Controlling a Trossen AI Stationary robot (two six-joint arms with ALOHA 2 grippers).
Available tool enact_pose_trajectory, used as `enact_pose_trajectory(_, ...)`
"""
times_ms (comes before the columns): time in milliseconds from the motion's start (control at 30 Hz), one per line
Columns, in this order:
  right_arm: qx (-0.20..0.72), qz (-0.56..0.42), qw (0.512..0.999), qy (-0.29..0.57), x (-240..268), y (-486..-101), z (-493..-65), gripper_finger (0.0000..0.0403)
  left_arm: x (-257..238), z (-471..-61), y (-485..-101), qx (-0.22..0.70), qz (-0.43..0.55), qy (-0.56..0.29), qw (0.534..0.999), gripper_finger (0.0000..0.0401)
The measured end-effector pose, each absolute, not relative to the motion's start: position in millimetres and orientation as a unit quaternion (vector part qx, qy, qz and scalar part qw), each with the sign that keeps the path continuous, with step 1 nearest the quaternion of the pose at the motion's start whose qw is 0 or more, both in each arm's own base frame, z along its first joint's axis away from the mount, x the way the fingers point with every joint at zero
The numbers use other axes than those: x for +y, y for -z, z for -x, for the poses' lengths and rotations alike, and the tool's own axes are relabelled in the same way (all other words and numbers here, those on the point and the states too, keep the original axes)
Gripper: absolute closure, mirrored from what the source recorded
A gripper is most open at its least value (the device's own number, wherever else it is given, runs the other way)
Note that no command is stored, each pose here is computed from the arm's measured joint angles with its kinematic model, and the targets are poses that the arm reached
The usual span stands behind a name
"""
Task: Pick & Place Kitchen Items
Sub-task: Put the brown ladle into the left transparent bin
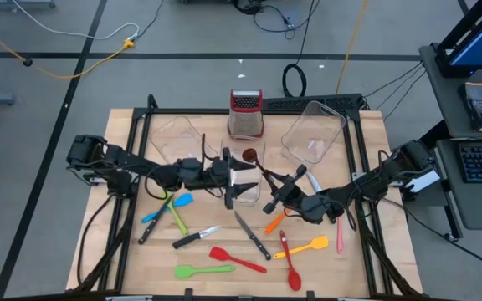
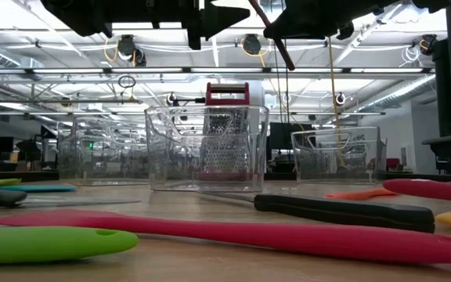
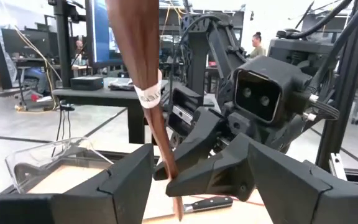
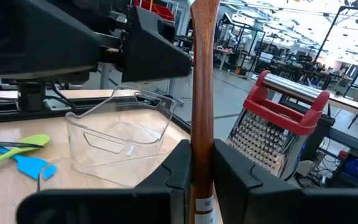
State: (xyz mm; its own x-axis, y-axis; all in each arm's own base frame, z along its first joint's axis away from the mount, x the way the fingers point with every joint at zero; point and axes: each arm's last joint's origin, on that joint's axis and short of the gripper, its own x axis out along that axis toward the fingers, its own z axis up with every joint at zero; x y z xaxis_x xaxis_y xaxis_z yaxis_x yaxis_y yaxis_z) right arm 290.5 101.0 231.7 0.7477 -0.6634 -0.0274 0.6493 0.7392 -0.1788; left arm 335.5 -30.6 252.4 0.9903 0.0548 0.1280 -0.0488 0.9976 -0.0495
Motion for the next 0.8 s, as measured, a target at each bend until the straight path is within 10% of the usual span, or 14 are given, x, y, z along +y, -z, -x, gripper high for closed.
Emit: enact_pose_trajectory(800,0.011,0.04,0.96,0.276,100.2,-237.3,-295.6,0.0369,-27.9,-342.8,-262.9,-0.053,0.022,-0.048,0.997,0.0135)
